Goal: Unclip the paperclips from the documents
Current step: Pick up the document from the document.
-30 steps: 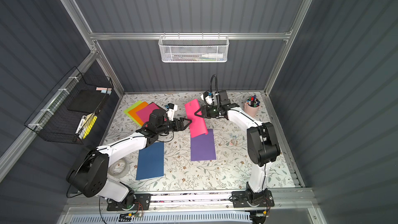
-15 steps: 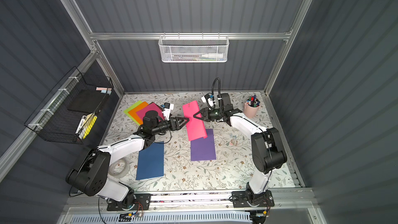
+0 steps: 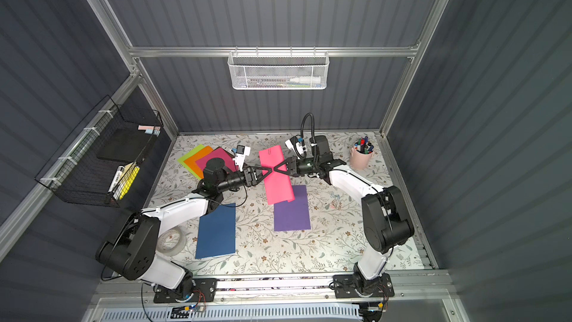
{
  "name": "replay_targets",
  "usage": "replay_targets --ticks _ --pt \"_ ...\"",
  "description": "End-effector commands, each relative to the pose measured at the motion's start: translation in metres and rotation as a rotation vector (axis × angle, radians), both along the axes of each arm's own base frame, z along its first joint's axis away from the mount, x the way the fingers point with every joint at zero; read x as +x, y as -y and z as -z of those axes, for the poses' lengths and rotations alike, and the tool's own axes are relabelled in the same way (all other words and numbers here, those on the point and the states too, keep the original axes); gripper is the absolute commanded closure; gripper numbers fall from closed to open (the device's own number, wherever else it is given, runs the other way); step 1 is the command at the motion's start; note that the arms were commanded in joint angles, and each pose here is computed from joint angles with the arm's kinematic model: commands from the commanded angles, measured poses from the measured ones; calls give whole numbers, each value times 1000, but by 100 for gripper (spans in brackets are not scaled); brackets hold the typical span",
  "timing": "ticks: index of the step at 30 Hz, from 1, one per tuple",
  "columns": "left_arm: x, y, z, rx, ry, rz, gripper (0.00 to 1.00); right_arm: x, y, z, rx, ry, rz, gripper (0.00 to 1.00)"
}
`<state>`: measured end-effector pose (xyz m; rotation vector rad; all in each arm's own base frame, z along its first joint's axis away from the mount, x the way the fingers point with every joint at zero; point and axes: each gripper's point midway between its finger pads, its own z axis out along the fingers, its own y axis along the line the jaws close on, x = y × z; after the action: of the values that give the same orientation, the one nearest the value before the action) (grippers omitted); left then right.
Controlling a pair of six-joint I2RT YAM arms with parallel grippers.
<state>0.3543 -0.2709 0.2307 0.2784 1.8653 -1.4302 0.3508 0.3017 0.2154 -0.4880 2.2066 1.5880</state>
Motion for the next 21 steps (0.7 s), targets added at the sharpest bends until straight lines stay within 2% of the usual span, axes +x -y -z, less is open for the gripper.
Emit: replay_targets --ticks 1,5,7,10,14,17,20,21 --pt "-2 -8 -5 -37 10 2 42 -10 -5 -15 37 26 -38 75" --pt "-1 -13 -12 -62 24 -5 42 -18 -11 -13 35 22 -67 75" --pt "-1 -13 -13 -69 26 -1 46 -21 -14 -11 33 22 -77 75" --pt "-1 -11 -14 -76 27 8 56 -23 -16 -10 29 20 -82 75" --pt "0 -12 -16 -80 30 6 80 -24 -17 -7 16 22 -77 75" --pt "-1 -13 -16 -75 30 4 89 -25 -17 -1 5 14 -75 74" --pt "-1 -14 -16 -55 30 -5 98 -24 -16 5 -17 16 -64 68" --pt "0 -15 -16 -41 33 -9 100 -23 -14 9 -35 18 -55 60"
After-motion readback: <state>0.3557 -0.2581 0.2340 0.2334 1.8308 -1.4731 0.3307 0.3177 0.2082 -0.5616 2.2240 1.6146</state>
